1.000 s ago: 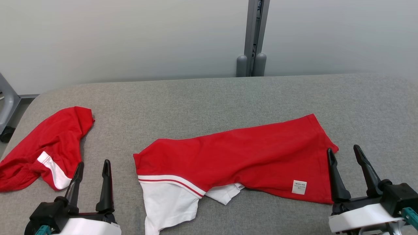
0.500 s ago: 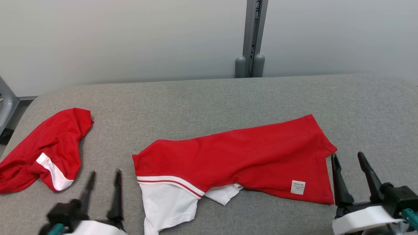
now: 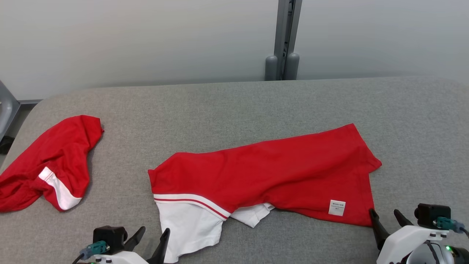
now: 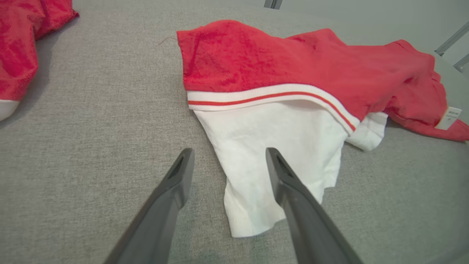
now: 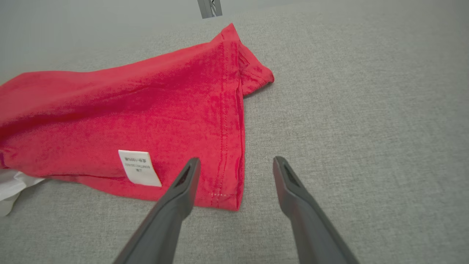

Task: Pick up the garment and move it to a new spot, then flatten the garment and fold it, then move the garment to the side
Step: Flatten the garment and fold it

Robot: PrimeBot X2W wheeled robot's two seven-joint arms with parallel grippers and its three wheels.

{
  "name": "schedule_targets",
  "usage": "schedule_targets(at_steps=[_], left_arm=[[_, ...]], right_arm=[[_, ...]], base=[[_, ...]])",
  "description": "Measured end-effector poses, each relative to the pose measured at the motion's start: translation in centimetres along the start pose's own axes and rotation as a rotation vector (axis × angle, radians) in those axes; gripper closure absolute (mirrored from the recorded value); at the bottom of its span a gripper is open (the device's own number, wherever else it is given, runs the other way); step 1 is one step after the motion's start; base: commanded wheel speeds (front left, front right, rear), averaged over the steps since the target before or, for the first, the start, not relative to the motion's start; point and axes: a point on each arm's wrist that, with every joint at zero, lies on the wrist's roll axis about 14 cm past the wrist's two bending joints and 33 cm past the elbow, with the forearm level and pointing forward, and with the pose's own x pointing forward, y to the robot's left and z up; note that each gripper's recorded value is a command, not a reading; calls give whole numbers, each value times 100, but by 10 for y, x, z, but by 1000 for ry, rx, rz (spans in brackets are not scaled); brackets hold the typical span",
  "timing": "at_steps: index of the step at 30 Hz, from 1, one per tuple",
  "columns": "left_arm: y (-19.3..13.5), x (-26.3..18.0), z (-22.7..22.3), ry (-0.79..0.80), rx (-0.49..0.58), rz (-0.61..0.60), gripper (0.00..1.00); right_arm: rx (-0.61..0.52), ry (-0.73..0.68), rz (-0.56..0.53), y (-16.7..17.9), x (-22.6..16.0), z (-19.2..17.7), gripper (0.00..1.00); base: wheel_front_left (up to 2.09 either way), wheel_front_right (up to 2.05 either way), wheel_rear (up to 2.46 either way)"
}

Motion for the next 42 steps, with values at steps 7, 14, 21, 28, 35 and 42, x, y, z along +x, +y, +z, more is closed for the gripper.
schedule_targets(at_steps=[7, 14, 21, 28, 35, 42], left_arm=[[-6, -1, -24, 134, -34, -27, 0], [-1, -1, -43, 227, -50, 9, 0], [-4, 2, -57, 284, -50, -6, 0], [-6, 7, -58, 292, -34, -21, 90], [-6, 9, -56, 276, -56, -30, 100], [3, -1, -13, 120, -118, -23, 100]], right_arm=[[48, 106, 2, 4, 16, -18, 0], [26, 148, 24, 13, 24, -30, 0], [15, 153, 19, 12, 28, -33, 0], [7, 151, 24, 14, 34, -35, 71], [9, 124, 33, 19, 37, -33, 100], [58, -3, 45, 24, 34, -5, 100]], base=[[0, 0, 0], [0, 0, 0], [0, 0, 0], [0, 0, 0], [0, 0, 0], [0, 0, 0]])
